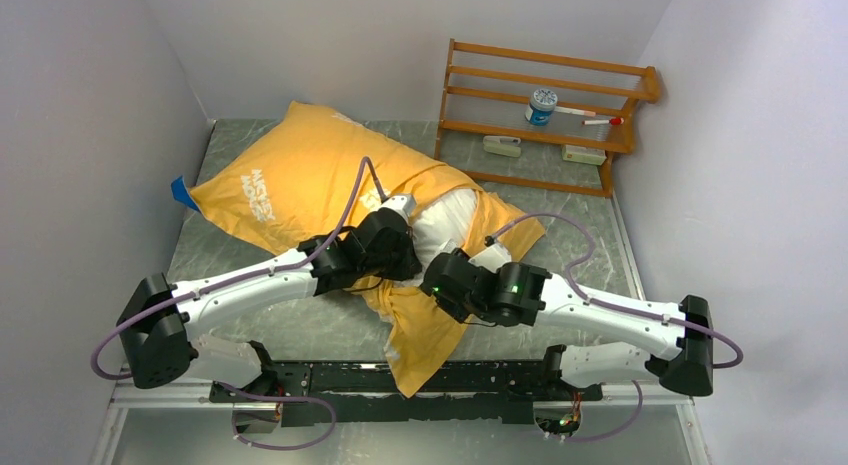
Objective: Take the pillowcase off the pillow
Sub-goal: Remove the pillow from the pillowcase.
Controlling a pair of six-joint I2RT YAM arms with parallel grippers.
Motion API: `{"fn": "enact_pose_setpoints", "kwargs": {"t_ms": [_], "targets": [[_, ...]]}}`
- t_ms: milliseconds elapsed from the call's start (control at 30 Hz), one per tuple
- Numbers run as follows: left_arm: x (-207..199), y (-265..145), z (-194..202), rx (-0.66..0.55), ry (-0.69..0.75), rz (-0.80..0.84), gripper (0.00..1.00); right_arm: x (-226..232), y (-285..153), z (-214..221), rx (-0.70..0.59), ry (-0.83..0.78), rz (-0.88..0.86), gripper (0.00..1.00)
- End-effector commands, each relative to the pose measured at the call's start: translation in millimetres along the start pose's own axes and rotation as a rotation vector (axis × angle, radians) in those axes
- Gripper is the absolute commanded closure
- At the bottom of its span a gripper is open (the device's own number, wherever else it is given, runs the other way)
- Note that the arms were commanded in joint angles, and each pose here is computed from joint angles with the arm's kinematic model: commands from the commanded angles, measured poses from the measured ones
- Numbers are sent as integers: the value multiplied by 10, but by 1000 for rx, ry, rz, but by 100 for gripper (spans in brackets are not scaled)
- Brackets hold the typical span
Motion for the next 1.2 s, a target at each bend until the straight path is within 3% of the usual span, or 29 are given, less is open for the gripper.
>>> {"fn": "enact_pose_setpoints", "kwargs": {"t_ms": [0,200,300,400,467,600,667,833,900,1000,1067,1167], "targets": [[-6,10,-81,-64,-18,1,95,29,-7,-36,-5,18,-53,53],[-51,1,-239,-101,17,-23,95,-393,-38,191,188,-55,-46,93],[-65,9,-385,-130,44,-49,95,-520,-108,379,345,-128,-157,100],[-84,43,-536,-141,41,-53,95,-582,-204,636,535,-229,-294,100],[-163,61,-653,-154,30,-19,95,-727,-163,753,591,-292,-277,100],[-288,29,-816,-172,21,5,95,-1246,147,656,469,-426,77,100],[-282,6,-860,-182,20,-4,95,-1331,210,575,414,-490,160,100],[-106,-40,-872,-193,25,-69,95,-1297,162,654,482,-539,102,100],[11,-64,-887,-184,26,-107,95,-1338,17,579,476,-539,205,100],[254,-166,-1015,-174,31,-174,95,-1389,-401,411,324,-627,375,100],[252,-195,-1064,-201,36,-114,95,-1427,-403,351,256,-628,379,100],[244,-141,-979,-151,33,-97,95,-1511,-255,378,261,-601,345,100]]}}
Point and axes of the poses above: each gripper's point midway between its finger pads, its own y axis out along the fingers, its own x axis along the line the jaws close on, z = x × y, the point moved 4 cm from there along -y, back along the fingers, and after that the axes turned 1 degree about y, right-handed, at the moved point
